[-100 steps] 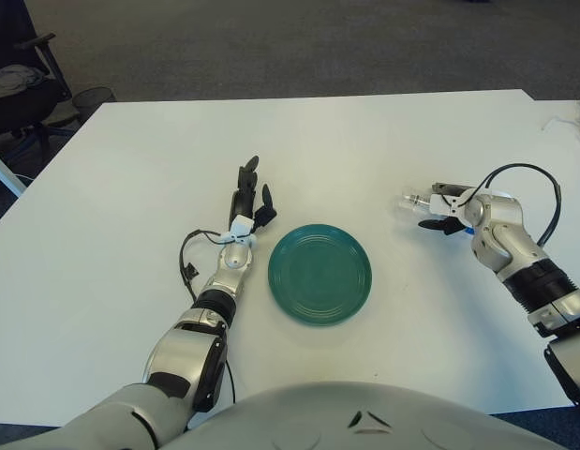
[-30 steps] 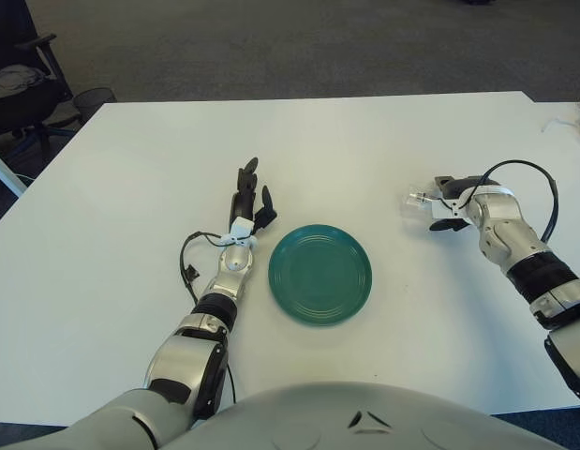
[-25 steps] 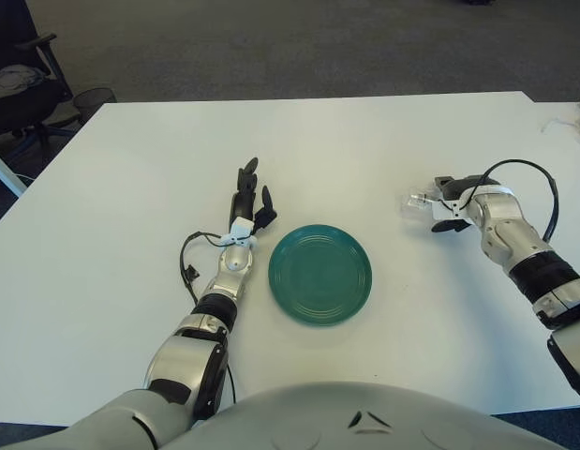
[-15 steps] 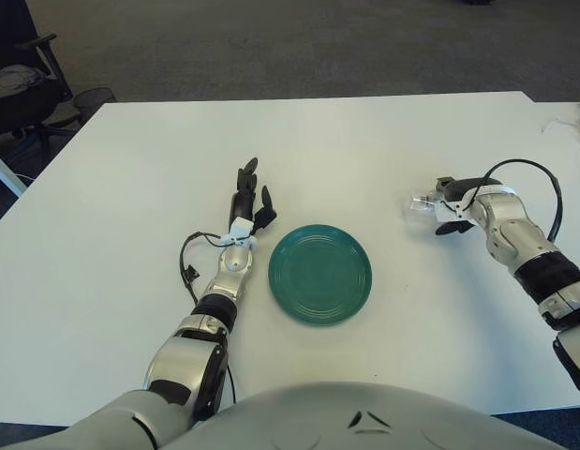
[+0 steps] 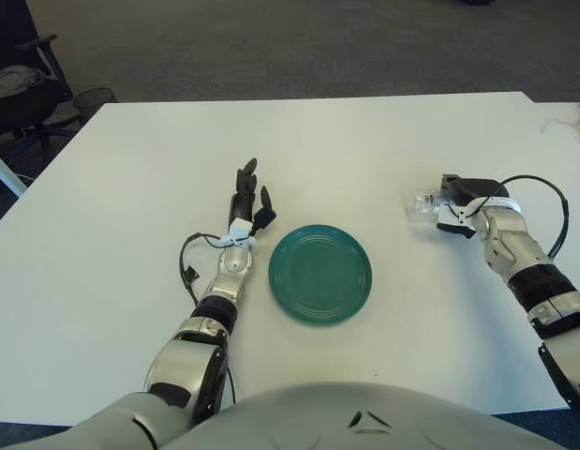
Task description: Put the bottle into the plate.
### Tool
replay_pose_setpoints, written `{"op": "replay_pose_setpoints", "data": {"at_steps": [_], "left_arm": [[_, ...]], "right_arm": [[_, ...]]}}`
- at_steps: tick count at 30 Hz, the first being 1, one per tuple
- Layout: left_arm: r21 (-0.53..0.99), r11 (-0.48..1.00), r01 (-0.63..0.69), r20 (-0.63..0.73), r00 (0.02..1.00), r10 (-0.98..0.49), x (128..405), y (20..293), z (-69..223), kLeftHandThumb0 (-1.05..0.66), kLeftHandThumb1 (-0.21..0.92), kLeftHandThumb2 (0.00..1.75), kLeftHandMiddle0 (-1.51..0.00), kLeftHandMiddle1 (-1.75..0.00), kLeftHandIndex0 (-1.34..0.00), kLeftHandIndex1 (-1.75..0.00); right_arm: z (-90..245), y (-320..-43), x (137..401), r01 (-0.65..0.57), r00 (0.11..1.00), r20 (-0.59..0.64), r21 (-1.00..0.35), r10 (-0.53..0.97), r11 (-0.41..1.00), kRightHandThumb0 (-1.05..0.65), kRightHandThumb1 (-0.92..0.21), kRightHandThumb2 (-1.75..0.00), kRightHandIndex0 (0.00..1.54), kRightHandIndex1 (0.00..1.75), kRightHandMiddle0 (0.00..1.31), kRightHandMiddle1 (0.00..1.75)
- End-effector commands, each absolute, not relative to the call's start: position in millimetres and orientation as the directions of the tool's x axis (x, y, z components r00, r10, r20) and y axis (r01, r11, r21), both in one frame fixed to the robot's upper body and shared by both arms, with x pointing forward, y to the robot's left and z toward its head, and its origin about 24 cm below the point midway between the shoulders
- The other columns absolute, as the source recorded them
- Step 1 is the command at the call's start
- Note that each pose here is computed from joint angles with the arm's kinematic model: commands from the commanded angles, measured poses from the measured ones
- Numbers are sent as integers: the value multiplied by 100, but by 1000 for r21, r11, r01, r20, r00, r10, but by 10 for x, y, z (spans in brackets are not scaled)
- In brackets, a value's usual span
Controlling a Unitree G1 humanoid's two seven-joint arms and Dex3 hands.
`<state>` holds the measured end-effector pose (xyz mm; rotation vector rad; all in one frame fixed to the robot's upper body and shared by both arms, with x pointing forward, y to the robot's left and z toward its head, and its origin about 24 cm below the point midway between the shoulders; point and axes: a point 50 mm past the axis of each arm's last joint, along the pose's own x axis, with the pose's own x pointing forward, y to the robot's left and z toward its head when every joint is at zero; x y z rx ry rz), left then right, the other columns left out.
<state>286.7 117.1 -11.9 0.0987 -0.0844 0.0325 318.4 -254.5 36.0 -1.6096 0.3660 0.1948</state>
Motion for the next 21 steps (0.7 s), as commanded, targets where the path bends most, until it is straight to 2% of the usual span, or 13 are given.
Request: {"op": "replay_pose_setpoints", "data": {"at_steps": [1, 12, 21], "left_arm": [[116, 993, -27, -190, 980, 49, 2317, 1235, -722, -78, 92, 96, -28, 0, 0, -54], [122, 992, -25, -186, 981, 47, 2319, 1247, -717, -78, 92, 97, -29, -1, 0, -55], [123, 992, -24, -182, 982, 46, 2323, 1253, -713, -79, 92, 98, -29, -1, 0, -56]], "right_arm": [[-300, -2552, 2745, -557, 815, -564, -826, -131, 89, 0, -1, -164, 84, 165, 64, 175], [-286, -2577, 2708, -492, 848, -514, -854, -132, 165, 0, -1, -164, 84, 168, 63, 175], [-310, -2644, 2673, -493, 831, -527, -846, -177, 204, 0, -1, -165, 85, 169, 62, 175]]}}
